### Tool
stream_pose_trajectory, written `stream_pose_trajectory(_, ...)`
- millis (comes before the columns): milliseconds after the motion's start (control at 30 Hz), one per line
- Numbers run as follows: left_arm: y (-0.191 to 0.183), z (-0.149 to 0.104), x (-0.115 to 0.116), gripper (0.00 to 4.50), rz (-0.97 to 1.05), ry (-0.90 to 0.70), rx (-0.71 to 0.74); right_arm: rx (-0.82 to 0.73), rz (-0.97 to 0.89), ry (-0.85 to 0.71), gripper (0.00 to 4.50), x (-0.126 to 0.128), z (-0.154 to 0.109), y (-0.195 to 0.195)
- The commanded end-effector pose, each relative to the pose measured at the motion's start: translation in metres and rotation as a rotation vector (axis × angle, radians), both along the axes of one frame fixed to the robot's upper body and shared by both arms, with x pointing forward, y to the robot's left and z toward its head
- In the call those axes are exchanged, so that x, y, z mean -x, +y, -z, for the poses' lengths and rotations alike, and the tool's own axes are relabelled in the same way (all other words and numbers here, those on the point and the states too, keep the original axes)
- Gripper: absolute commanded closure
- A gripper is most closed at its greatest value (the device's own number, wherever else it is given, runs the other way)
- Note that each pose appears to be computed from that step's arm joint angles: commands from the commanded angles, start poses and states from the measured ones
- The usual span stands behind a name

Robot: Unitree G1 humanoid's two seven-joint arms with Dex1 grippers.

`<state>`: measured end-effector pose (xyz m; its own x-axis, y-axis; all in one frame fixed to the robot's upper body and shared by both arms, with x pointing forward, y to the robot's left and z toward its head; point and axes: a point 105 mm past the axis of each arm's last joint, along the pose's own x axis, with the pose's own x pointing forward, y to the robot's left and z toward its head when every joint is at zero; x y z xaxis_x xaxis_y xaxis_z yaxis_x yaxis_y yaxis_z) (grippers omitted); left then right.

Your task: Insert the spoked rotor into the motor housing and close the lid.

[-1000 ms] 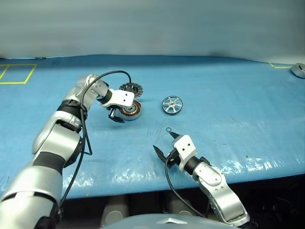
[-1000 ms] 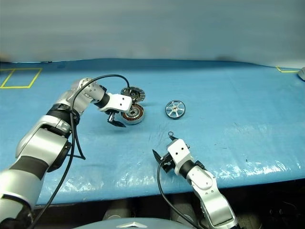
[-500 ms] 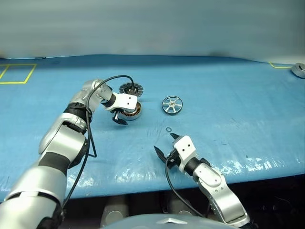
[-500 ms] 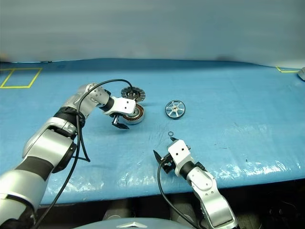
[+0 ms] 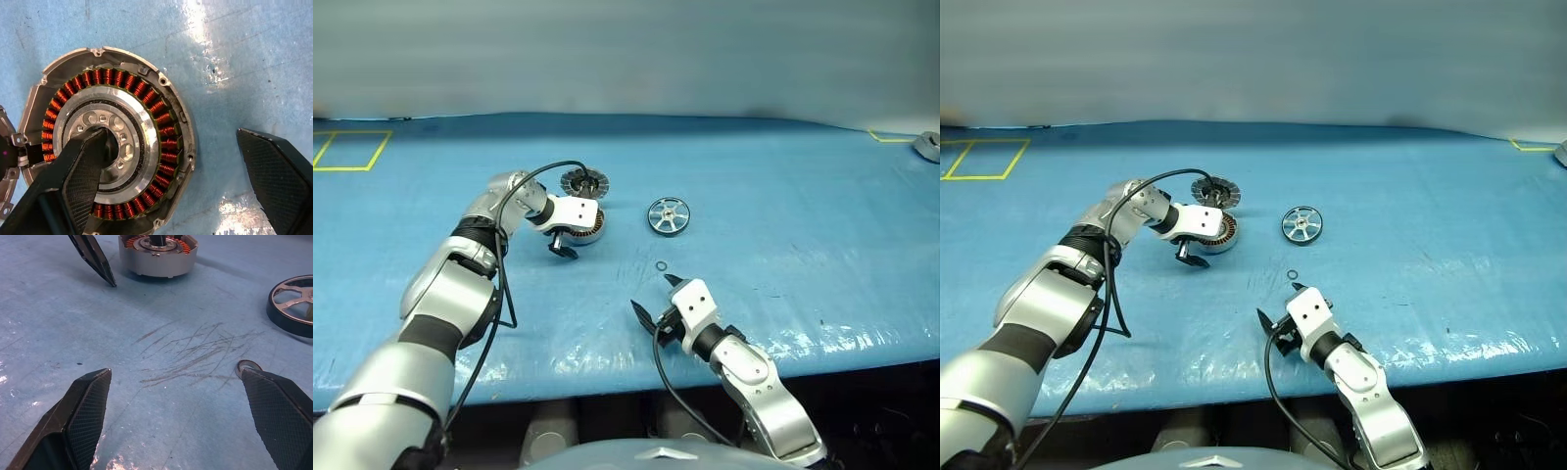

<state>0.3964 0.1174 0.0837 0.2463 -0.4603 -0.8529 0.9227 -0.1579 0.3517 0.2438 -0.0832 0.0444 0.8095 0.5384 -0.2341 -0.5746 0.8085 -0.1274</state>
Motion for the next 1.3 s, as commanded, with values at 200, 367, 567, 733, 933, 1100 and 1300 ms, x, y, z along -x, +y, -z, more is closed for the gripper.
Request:
stream_pose_trajectory(200,-0.006,0.010,0.005,2.11,0.038,0.009,-0.030,-0.005,0.024,-0.035,0.00,-0.004,-0.007,-0.004)
stream_pose_trajectory(367,-0.010,0.012,0.012,2.28,0.072,0.051,-0.021,0.000,0.031,-0.038,0.00,-0.004,-0.006,-0.005)
stream_pose_trajectory(567,-0.022,0.016,0.024,2.28,0.046,0.122,0.030,0.002,0.043,-0.041,0.00,-0.004,-0.005,-0.008)
stream_pose_trajectory(733,-0.034,0.017,0.062,2.28,0.120,0.199,0.058,0.001,0.062,-0.030,0.00,0.000,-0.004,-0.016)
stream_pose_trajectory(933,-0.043,0.021,0.102,2.28,0.206,0.205,0.027,0.003,0.050,-0.037,0.00,0.006,-0.013,-0.023)
stream_pose_trajectory(1100,-0.052,0.026,0.120,2.28,0.174,0.246,0.034,0.000,0.050,-0.024,0.00,0.008,-0.014,-0.027)
stream_pose_trajectory(1300,-0.047,0.040,0.125,2.28,0.143,0.251,-0.018,0.008,0.046,-0.014,0.00,0.008,-0.010,-0.023)
